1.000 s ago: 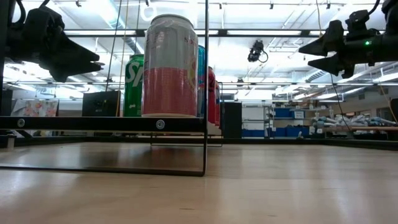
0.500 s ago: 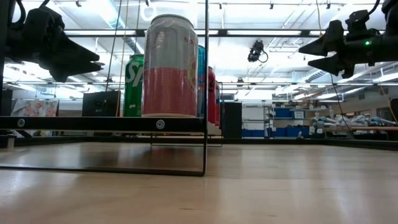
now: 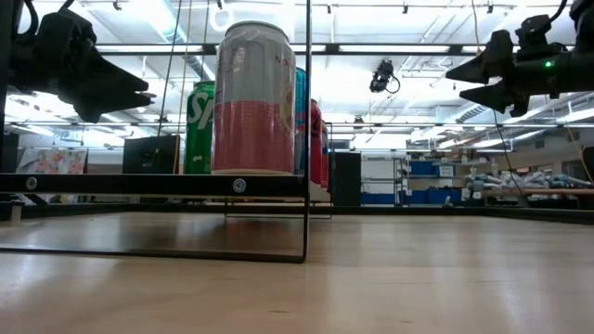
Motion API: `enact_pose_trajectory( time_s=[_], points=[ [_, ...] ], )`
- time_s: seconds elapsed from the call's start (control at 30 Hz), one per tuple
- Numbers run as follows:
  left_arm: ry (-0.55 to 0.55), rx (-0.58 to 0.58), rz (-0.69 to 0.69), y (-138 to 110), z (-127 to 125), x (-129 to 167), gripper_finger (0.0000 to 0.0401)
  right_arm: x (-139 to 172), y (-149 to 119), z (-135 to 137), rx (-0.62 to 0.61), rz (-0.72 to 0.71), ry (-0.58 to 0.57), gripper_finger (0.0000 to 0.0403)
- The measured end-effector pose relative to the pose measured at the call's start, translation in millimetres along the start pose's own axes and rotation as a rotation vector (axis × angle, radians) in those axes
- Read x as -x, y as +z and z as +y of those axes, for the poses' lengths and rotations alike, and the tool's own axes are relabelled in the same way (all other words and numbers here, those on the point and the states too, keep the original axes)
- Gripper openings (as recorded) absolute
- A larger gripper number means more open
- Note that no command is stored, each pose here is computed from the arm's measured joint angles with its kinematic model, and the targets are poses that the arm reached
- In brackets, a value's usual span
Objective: Place canned beverage on shelf
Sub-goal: Return to Home Position
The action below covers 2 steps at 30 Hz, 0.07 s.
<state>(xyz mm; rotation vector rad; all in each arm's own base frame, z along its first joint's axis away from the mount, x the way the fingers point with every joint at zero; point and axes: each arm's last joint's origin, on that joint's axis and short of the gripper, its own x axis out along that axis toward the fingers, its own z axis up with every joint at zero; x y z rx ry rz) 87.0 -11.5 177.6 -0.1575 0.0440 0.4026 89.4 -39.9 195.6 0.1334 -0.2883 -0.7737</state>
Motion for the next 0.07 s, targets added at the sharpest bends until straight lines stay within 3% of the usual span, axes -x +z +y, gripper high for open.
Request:
enact_pose_trajectory(
  time_s=[0.07],
  points=[
    [0.0,0.0,0.0,0.0,0.0,0.0,0.0238,0.0,0.0,0.0,0.0,0.0,0.0,0.0348]
  ],
)
